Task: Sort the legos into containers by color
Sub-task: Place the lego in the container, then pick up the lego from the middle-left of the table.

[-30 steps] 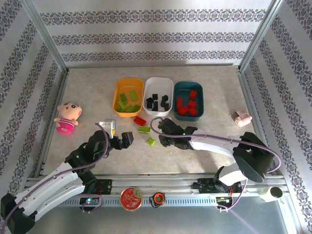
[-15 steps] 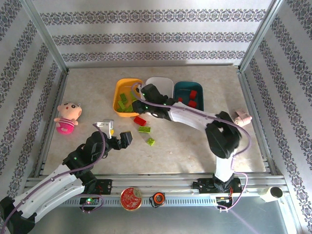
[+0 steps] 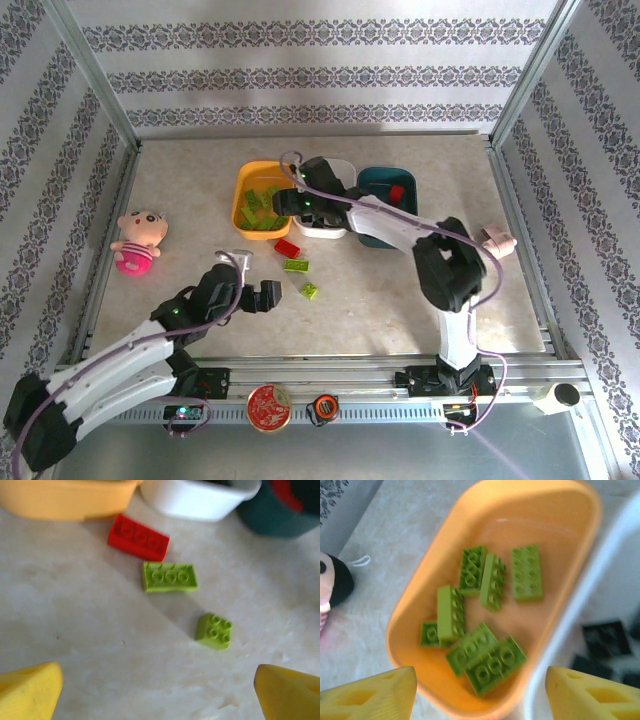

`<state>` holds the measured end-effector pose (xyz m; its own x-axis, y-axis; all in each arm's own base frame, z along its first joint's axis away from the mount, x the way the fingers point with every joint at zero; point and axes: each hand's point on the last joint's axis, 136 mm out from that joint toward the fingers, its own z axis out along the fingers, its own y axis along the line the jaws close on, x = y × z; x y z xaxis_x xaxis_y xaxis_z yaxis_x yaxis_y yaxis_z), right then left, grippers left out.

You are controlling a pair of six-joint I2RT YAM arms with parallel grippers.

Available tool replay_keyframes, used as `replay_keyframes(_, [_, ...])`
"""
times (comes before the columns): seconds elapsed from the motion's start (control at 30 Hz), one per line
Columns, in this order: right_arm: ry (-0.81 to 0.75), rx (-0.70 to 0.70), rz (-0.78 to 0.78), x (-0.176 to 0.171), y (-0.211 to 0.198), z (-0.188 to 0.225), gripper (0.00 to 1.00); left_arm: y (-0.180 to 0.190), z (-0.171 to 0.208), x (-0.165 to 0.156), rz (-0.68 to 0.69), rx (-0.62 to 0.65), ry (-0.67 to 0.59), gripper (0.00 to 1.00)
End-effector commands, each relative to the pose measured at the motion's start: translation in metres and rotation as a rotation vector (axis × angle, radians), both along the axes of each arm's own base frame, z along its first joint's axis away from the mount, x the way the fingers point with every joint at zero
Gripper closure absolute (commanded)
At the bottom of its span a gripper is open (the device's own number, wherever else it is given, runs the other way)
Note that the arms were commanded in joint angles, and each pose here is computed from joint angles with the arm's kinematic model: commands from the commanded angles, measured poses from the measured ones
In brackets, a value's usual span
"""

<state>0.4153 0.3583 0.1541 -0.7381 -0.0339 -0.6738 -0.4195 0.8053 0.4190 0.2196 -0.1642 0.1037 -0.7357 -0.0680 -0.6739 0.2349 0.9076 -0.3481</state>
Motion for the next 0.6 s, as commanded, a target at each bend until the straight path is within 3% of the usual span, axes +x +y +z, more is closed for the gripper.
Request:
replay_keyframes(0.0, [-0.056,0.038,-0.056,-0.018,-0.031,0.026,0.3,-0.032,0.002,0.008,-0.092,-0.048,0.007,0.03])
replay_keyframes(0.27, [-0.009,-0.031,-0.115,-0.09,-0.1,-0.017,0.28,-0.098,-0.033,0.016,-0.252,0.109,0.06,0.13])
replay_keyframes(0.37, [-0.02,-0.029,-0.132,-0.105,-0.117,-0.017,0.27,-0.103,-0.048,0.025,-0.241,0.163,0.081,0.14])
replay_keyframes(0.57, [-0.04,-0.022,-0.149,-0.122,-0.134,-0.011,0.26,-0.11,-0.074,0.037,-0.25,0.284,0.098,0.3])
